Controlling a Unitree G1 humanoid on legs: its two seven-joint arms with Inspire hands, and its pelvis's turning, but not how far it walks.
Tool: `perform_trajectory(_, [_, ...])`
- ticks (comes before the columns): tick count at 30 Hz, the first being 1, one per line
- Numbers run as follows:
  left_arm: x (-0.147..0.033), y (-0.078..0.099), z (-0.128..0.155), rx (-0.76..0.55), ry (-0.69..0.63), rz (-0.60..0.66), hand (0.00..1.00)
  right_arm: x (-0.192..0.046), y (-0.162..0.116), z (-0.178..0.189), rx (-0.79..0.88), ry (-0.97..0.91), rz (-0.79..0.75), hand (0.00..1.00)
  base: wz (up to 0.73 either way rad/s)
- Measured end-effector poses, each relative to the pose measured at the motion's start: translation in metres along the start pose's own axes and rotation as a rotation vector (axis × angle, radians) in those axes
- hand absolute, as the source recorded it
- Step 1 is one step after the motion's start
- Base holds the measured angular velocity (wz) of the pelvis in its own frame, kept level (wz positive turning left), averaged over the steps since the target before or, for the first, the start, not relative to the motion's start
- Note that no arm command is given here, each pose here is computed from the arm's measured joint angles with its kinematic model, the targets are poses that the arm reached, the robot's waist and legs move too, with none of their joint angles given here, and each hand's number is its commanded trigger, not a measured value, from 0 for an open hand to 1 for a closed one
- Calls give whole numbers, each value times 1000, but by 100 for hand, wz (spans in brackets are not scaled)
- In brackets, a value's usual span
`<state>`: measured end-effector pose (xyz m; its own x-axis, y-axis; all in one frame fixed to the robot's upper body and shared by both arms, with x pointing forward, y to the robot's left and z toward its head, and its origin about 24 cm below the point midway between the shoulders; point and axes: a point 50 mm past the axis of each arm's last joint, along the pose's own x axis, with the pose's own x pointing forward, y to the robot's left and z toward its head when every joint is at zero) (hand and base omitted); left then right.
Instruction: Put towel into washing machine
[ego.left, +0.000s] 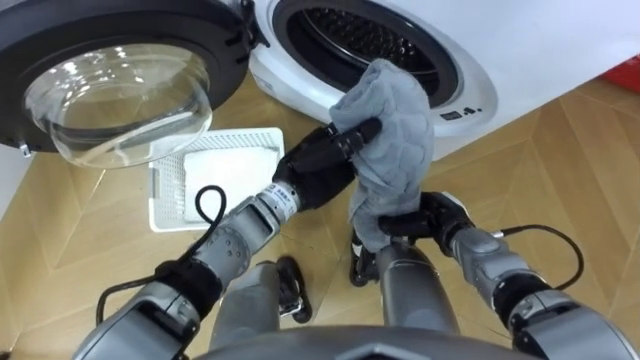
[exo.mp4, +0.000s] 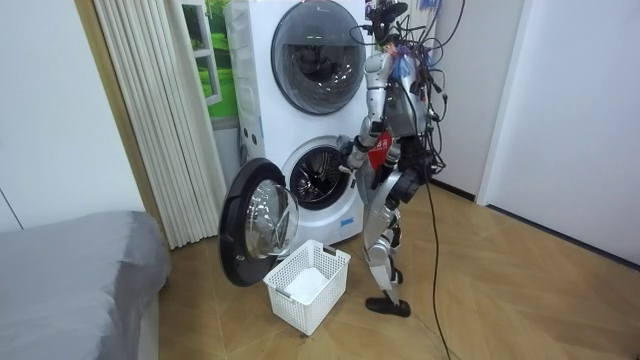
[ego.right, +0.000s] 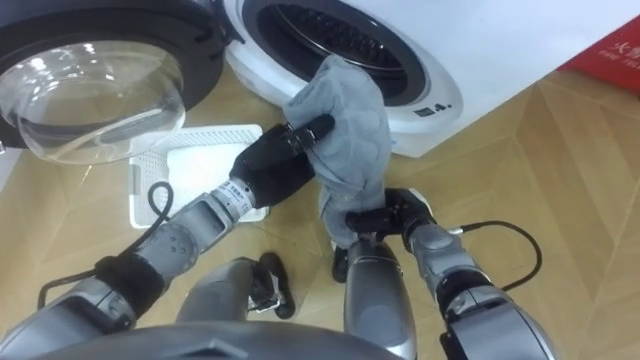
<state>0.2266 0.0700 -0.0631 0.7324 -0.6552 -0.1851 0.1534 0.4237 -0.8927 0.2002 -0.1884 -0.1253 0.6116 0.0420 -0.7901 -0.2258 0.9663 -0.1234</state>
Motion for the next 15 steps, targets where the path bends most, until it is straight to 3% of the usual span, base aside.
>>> perform_trajectory(1, [-1,1,0,-7,-3,2,80,0,0,0,-2,0,-1,100,0])
perform_trajectory(2, [-1,1,0,-10,-5,4,0,0,0,0,-2,-1,-7,100,0])
perform_trajectory(10, [-5,5,10,-71,-76,18,0,0,-3,4,-18,-20,-73,100,0])
perform_trajectory(15, [-23,27,18,-94,-136,120,0,-1,-7,0,-41,-9,-99,100,1])
